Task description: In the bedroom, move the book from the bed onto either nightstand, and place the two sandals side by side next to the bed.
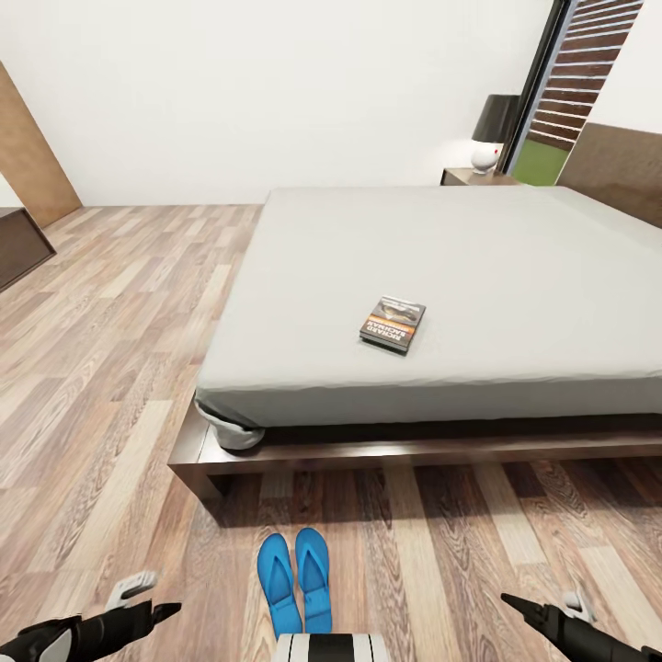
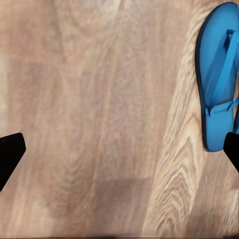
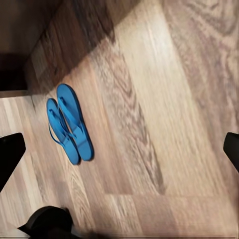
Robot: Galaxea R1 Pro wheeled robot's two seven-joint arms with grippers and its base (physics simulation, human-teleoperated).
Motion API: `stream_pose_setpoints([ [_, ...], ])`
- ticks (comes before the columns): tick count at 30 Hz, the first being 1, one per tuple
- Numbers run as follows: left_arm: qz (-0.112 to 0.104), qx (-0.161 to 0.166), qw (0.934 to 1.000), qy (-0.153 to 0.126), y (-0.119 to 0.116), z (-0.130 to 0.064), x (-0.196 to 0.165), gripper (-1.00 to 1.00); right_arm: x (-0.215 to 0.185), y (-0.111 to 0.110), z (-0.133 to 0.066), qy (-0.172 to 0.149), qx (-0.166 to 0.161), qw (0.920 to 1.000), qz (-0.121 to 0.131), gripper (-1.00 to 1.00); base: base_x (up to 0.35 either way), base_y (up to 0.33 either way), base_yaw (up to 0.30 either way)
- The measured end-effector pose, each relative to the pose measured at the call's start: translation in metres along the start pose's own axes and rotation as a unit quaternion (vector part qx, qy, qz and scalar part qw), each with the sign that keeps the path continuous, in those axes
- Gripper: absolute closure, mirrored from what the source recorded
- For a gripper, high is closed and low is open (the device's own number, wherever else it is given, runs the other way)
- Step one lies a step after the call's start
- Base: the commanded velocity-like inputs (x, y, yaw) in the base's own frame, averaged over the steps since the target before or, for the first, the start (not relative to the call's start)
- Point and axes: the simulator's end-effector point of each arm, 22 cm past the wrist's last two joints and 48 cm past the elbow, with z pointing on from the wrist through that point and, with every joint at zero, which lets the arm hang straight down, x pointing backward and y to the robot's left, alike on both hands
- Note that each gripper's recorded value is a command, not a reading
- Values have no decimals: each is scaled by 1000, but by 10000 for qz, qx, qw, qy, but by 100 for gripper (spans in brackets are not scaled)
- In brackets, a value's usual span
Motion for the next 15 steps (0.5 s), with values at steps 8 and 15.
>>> stream_pose_setpoints([
  [8,-80,88,9998,188,-4,4,30,-100,27,10,12,201,-197,9996,93,-100,0,0,0],
  [15,-145,73,9992,366,1,2,59,-100,32,16,15,204,-300,9993,130,-100,0,0,0],
])
